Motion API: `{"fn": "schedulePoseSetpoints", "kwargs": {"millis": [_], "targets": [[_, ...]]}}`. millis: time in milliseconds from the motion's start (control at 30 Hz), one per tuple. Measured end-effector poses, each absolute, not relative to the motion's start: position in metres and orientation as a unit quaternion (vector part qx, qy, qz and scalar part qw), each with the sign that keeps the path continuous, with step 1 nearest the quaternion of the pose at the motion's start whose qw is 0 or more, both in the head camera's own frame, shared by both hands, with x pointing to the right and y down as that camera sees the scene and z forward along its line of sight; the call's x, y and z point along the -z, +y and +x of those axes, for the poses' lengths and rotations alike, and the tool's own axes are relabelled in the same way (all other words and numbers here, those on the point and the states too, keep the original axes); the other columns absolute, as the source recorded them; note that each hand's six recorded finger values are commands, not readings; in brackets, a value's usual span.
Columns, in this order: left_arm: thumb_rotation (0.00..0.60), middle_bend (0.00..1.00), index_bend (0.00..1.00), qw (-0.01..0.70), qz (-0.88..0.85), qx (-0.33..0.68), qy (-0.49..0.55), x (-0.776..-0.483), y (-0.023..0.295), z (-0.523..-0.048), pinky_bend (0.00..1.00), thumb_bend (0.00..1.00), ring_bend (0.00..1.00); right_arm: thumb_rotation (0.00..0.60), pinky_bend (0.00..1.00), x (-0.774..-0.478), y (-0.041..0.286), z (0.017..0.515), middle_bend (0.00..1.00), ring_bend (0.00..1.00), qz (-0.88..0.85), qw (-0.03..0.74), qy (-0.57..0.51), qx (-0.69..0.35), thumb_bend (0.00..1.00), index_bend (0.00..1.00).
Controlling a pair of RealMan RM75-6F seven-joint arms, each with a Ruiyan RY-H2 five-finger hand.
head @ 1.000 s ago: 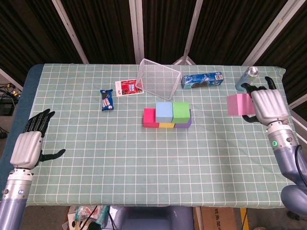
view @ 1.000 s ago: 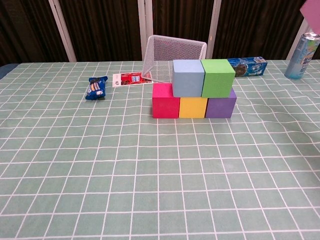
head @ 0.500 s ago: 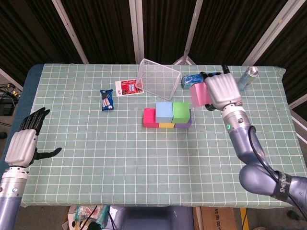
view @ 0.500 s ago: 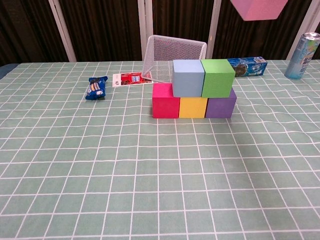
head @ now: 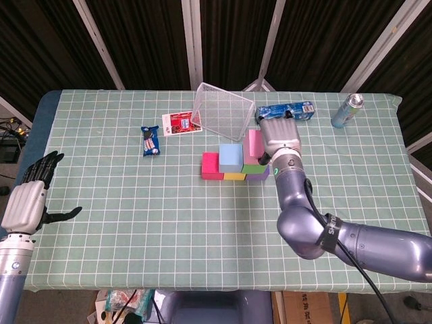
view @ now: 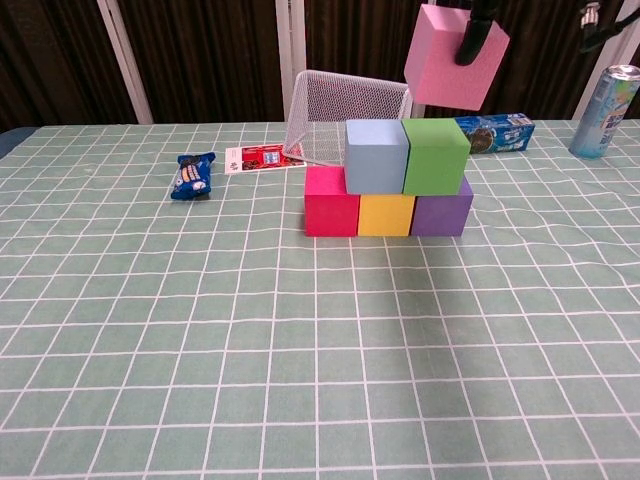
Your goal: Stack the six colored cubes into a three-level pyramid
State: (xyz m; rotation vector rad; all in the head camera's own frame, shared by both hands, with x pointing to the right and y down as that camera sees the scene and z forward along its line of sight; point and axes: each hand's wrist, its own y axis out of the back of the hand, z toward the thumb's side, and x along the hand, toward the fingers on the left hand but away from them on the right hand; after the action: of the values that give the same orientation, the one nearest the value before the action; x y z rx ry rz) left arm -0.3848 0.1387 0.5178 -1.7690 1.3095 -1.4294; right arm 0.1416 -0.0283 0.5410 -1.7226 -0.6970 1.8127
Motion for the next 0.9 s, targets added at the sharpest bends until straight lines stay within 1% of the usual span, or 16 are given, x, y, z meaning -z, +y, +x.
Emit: {"fn": "schedulePoseSetpoints", "kwargs": {"millis": [200,567,900], "targets": [[0.6,0.0,0.0,0.254,-0.654,0.529,0.478,-0.52,0.139,-0.385,0.0,0.13,0.0,0.6,0.0,-0.544,-0.033,0.133,0.48,0.34,-0.634,0.272,-0.266,-0.673,0.24,0.21],[0.6,0.0,0.0,0.255,-0.649,0.532,0.481,-0.52,0.138,-0.387,0.0,0.13,0.0,0.6,0.0,-0.563,-0.033,0.13,0.48,0.34,-0.622,0.277,-0.255,-0.686,0.24,0.21],[0.6,0.0,0.0,0.251,-0.647,0.536,0.481,-0.524,0.137,-0.389,0.0,0.13,0.0,0.6,0.0,-0.572,-0.034,0.127,0.48,0.34,-0.618,0.311,-0.239,-0.681,0.24,0.21]]}}
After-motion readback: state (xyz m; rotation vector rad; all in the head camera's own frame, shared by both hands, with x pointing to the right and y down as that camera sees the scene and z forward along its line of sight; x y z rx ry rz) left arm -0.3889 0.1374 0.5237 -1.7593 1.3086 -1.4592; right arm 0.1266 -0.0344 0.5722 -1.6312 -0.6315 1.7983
